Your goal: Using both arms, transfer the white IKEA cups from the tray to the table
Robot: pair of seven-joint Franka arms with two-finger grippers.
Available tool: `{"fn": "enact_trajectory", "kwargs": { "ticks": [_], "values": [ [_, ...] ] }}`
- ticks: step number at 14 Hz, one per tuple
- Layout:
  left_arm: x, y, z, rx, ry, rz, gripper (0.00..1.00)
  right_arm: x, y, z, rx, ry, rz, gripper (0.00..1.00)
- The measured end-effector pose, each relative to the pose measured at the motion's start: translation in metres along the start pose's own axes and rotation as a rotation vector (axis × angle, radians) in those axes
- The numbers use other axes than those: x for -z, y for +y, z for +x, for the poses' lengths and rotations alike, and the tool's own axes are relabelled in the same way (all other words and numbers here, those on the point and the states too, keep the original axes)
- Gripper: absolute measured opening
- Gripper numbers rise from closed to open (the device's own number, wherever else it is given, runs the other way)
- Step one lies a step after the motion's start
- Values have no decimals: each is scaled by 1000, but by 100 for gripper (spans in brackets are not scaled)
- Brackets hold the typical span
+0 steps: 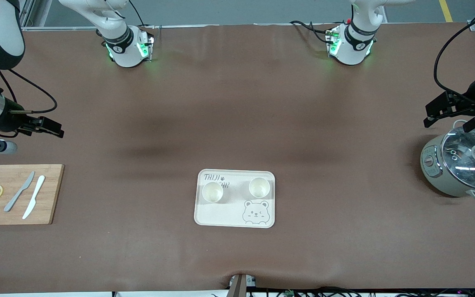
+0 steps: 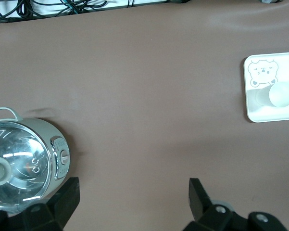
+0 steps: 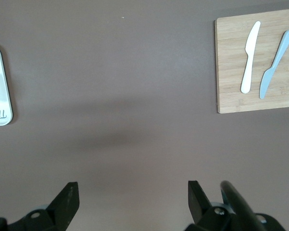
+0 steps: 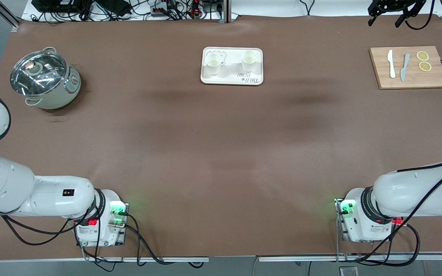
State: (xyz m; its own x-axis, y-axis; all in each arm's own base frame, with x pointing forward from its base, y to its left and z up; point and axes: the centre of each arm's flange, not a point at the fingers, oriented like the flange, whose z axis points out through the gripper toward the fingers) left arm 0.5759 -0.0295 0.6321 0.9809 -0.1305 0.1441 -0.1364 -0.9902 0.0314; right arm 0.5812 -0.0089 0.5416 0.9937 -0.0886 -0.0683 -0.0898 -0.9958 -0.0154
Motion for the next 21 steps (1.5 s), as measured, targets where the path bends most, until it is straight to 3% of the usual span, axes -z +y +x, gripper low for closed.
{"fn": "enact_trajectory", "kwargs": {
  "ticks": [12, 21],
  "values": [
    [-2, -2, -2, 4, -21, -1, 100, 0, 0, 0, 0, 0, 0, 100],
    [-34, 10, -9, -13, -133, 14, 100, 0, 0, 0, 0, 0, 0, 100]
  ]
}}
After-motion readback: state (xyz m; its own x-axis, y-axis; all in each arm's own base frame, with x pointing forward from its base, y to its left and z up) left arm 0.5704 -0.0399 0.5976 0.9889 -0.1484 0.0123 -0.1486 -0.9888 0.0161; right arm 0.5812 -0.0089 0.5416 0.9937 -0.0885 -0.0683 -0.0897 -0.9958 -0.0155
